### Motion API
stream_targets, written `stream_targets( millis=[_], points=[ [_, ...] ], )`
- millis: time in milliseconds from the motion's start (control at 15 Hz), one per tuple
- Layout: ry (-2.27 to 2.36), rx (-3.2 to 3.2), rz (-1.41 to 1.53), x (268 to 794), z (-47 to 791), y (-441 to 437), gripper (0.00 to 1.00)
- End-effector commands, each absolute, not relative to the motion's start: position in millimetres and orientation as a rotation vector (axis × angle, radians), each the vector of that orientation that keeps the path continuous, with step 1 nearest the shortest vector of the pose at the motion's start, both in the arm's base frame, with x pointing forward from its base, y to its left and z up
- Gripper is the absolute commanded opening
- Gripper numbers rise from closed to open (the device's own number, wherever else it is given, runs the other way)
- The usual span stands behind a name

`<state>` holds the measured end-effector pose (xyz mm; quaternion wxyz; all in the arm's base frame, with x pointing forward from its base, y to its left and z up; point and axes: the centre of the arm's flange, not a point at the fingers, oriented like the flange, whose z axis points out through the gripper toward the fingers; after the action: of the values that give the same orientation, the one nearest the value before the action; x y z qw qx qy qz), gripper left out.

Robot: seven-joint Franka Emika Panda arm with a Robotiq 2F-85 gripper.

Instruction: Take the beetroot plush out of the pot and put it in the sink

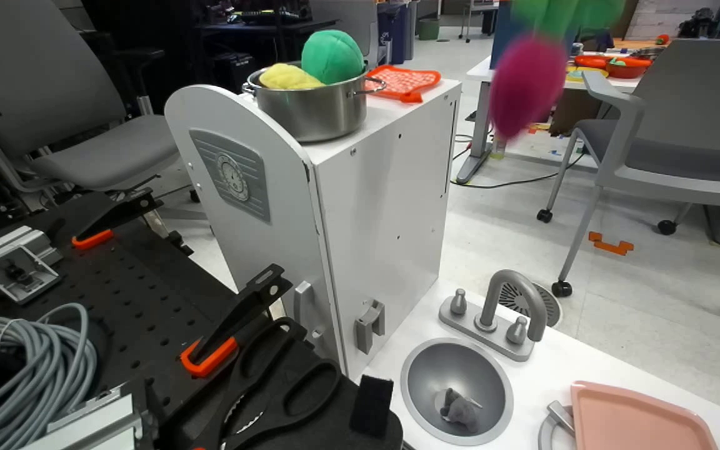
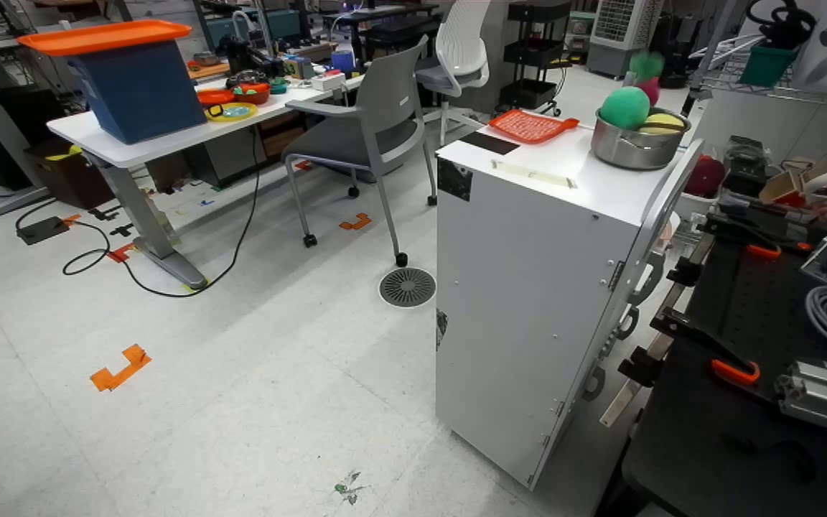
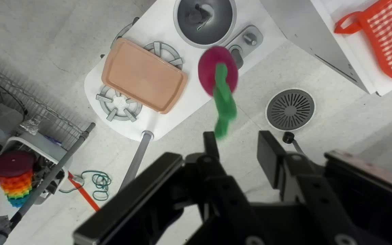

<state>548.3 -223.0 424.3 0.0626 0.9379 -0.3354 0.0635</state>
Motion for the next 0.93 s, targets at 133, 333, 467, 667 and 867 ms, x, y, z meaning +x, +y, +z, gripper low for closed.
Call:
stream_targets(
  millis=[133,333,467,667,867],
  points=[
    [-1.046,2.852,0.17,552,418,-225,0.84],
    [-1.034,2.864,0.166,550,414,-221,1.0],
    [-1.025,2.871,0.162,547,411,-219,1.0],
    [-1.002,2.884,0.151,544,407,-214,1.0],
    [-0.922,2.919,0.155,538,407,-205,1.0]
  ],
)
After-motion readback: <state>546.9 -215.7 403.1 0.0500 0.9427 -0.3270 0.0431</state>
